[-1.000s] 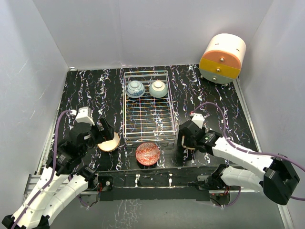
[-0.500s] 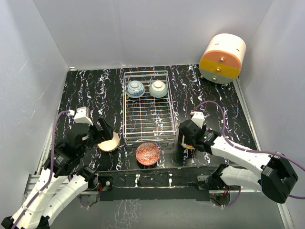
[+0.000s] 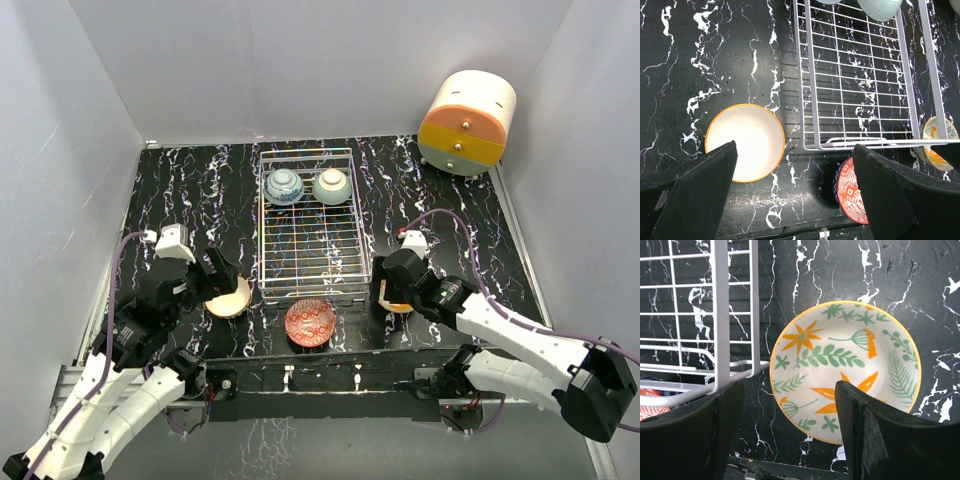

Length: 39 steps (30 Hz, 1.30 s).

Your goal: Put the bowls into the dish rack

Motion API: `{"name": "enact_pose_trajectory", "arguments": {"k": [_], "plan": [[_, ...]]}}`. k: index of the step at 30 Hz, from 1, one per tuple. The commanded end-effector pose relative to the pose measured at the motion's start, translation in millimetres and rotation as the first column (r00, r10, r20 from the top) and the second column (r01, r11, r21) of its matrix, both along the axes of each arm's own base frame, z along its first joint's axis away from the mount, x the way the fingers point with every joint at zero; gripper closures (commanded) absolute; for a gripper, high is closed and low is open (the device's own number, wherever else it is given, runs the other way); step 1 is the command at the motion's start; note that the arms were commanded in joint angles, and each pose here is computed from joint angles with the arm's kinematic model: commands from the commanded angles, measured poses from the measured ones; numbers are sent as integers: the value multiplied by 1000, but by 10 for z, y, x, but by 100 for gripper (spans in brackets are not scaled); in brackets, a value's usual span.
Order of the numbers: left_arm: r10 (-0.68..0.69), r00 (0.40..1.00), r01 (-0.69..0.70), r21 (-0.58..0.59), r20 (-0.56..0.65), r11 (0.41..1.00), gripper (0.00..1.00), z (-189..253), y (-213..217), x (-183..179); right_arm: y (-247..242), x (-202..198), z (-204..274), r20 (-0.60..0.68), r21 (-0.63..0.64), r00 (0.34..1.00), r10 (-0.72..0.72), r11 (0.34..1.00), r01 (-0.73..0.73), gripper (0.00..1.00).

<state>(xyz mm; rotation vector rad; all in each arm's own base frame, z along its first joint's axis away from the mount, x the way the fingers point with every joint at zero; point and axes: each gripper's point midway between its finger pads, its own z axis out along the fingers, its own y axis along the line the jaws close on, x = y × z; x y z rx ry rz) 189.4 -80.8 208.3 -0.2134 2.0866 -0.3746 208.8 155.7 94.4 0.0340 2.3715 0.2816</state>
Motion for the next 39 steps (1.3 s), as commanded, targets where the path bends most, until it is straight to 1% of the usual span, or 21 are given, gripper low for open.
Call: {"name": "enact_pose_trajectory", "arguments": {"k": [1, 5, 12, 17, 19, 21, 22, 23, 24, 29, 31, 39], "plan": [[0, 1000, 0, -3, 12, 1000, 3, 90, 1, 5, 71, -20, -108, -36, 2, 999, 28, 1000, -28, 25], [-2, 1000, 2, -4, 12, 1000, 3, 95, 1, -2, 28, -11, -207, -57, -21, 998, -15, 1000, 14, 25], [-1, 1000, 1, -1, 14, 1000, 3, 119, 2, 6, 0, 85, -243, -29, -53, 999, -40, 998, 39, 26], [0, 1000, 0, -6, 13, 1000, 3, 115, 3, -4, -26, 99, -362, -57, -91, 996, -66, 994, 61, 27], [3, 1000, -2, -9, 15, 1000, 3, 126, 10, -10, -30, 87, -429, -78, -102, 994, -79, 992, 71, 28], [3, 1000, -3, -11, 17, 1000, 3, 135, 11, -15, -69, 74, -474, -89, -111, 990, -112, 989, 102, 34], [4, 1000, -3, -12, 17, 1000, 3, 138, 13, -17, -87, 80, -478, -86, -113, 988, -129, 987, 119, 36], [4, 1000, -4, -14, 18, 1000, 3, 139, 14, -19, -101, 86, -475, -80, -112, 987, -142, 985, 133, 40], [2, 1000, -2, -14, 18, 1000, 3, 139, 12, -22, -118, 105, -452, -68, -109, 985, -158, 983, 150, 42], [-2, 1000, 2, -11, 12, 1000, 3, 127, 1, -16, -129, 257, -237, 5, -79, 981, -194, 978, 194, 44], [-2, 1000, 2, -10, 10, 1000, 3, 124, 0, -14, -147, 311, -195, 18, -85, 979, -203, 975, 204, 44], [4, 1000, -4, -26, 25, 1000, 3, 149, 16, -40, -265, 351, -309, -13, -127, 975, -224, 967, 220, 45]]}}
